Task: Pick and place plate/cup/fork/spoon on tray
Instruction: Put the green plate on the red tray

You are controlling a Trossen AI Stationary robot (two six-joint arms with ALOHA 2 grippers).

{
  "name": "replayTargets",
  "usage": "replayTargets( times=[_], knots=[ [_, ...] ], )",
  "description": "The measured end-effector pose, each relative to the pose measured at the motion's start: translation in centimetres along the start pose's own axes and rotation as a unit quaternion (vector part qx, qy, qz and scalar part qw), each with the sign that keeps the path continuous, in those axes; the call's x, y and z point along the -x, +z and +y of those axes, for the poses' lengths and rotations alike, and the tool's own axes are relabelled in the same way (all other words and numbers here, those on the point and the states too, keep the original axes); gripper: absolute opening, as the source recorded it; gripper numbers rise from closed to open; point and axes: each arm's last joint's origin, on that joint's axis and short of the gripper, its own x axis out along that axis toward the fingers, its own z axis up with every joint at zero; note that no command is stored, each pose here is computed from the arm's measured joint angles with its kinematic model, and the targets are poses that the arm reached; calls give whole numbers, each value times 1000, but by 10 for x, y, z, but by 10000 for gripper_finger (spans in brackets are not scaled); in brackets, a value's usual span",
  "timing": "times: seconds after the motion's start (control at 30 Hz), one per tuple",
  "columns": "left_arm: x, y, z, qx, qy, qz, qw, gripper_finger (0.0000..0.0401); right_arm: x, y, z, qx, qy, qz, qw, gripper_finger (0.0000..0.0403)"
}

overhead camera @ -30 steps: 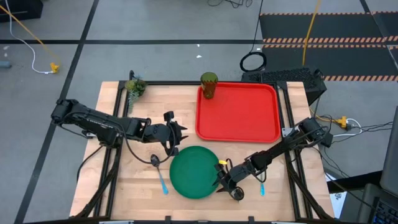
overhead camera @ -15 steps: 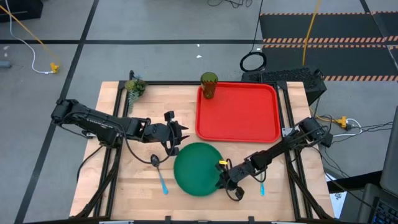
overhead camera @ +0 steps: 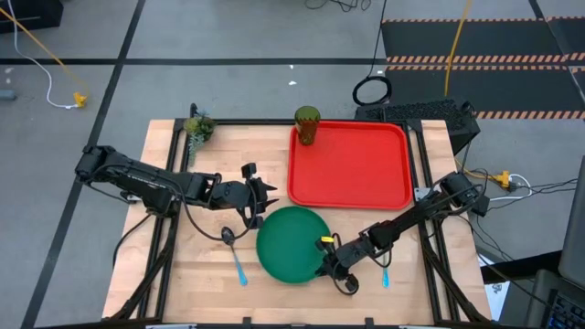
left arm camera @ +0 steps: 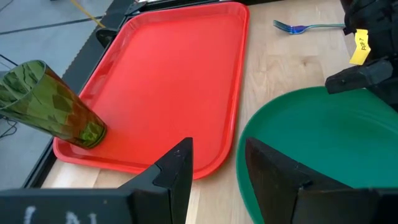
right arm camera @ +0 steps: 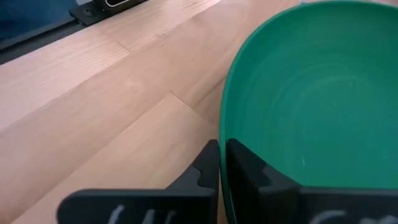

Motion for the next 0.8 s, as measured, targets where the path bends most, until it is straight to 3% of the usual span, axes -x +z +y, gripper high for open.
replayTargets(
  times=[0.43,0.8],
  knots=[
    [0,0,0,0,0,0,1000,150,5,7,11,62,-29,1,998,0],
    [1,0,-2,23,-3,-1,1000,150,44,33,12,68,-65,-6,996,1]
  ],
)
